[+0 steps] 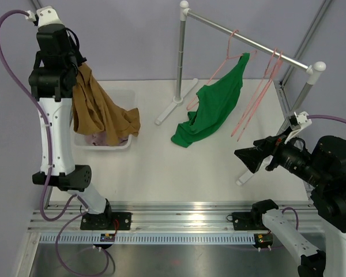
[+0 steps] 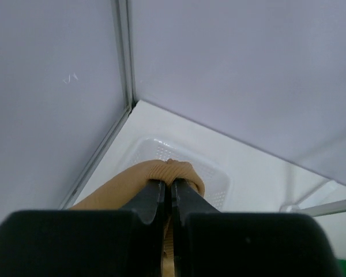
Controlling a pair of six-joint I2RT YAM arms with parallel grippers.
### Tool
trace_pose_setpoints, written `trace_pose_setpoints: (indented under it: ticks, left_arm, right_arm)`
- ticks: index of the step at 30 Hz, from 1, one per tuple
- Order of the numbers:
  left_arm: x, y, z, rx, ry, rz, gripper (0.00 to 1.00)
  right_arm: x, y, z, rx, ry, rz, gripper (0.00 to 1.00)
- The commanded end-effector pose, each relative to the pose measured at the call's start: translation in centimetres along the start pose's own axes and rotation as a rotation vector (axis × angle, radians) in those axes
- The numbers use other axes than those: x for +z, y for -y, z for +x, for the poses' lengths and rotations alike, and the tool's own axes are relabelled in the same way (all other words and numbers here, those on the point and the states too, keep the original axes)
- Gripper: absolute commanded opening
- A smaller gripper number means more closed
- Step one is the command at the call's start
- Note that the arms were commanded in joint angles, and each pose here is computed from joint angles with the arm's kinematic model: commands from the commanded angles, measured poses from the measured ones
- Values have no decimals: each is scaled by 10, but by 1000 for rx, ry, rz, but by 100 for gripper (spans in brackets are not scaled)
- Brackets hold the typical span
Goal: Remove the tank top from the hanger
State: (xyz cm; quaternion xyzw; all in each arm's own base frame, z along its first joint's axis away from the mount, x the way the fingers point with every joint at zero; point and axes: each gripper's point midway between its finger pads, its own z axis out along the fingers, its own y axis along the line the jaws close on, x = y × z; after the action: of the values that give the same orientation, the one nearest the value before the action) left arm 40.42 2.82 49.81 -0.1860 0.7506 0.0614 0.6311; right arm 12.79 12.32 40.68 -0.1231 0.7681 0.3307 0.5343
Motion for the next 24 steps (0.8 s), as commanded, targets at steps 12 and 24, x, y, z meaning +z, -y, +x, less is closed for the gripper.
trace_pose_setpoints:
  ticks: [12, 24]
  left_arm:
    - [118, -9, 107, -73, -314, 29, 0]
    - [133, -27, 286, -14, -714, -94, 0]
  right_arm:
    - [20, 6, 0, 1, -6, -17, 100]
    - [43, -2, 5, 81, -17, -121, 100]
